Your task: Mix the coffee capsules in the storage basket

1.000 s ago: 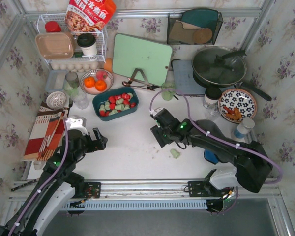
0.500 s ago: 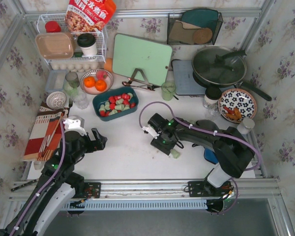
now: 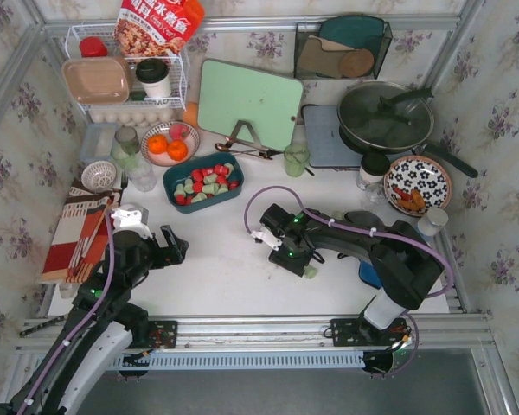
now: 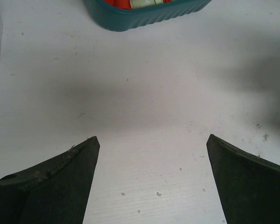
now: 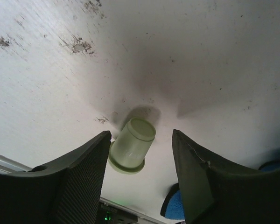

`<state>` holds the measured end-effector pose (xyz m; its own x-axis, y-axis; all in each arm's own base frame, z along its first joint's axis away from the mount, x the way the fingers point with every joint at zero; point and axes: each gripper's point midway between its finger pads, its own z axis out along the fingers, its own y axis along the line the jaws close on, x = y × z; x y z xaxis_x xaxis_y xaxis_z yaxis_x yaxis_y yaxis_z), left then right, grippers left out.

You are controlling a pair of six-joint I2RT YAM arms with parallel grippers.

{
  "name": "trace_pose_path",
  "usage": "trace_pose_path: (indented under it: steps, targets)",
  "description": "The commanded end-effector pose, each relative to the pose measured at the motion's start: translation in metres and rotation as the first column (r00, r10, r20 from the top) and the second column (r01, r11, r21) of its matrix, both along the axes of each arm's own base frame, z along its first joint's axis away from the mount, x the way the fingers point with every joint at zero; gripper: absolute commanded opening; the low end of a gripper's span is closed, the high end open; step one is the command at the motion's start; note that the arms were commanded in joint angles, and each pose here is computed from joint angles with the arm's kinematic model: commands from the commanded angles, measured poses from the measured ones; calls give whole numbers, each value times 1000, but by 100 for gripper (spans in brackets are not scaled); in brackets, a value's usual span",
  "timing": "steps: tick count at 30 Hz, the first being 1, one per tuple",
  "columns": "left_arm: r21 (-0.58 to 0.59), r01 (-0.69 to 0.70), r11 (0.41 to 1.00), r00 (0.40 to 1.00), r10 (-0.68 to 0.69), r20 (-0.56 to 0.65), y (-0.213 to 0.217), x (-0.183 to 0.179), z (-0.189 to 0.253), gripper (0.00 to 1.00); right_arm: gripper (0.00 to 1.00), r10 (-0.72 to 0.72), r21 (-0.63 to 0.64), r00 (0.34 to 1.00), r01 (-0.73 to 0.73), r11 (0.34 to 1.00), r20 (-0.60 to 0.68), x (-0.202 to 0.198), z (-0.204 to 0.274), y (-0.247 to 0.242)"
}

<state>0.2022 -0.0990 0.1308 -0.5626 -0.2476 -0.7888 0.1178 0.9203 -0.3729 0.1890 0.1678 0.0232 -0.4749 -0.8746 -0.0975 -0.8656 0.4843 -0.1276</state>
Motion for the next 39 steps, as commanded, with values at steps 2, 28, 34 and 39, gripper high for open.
trace_pose_path:
  steps: [2,28,34,39]
  targets:
    - [-1,-2,1000,1000,2,5,0,0,2,100,61,18,-22,999,-19,1000,-26,-5,-3,-5]
    - [-5,24,1000,999,-24,24,-3,1,6,100,0,18,208,993,-43,977,120,18,53,35]
    - [-42,141,989,983,-135,127,-23,3,17,100,0,-80,444,965,-40,895,250,36,104,69]
    - [-55,213,975,961,-199,191,-40,12,22,100,0,-254,710,924,-25,704,285,48,150,103]
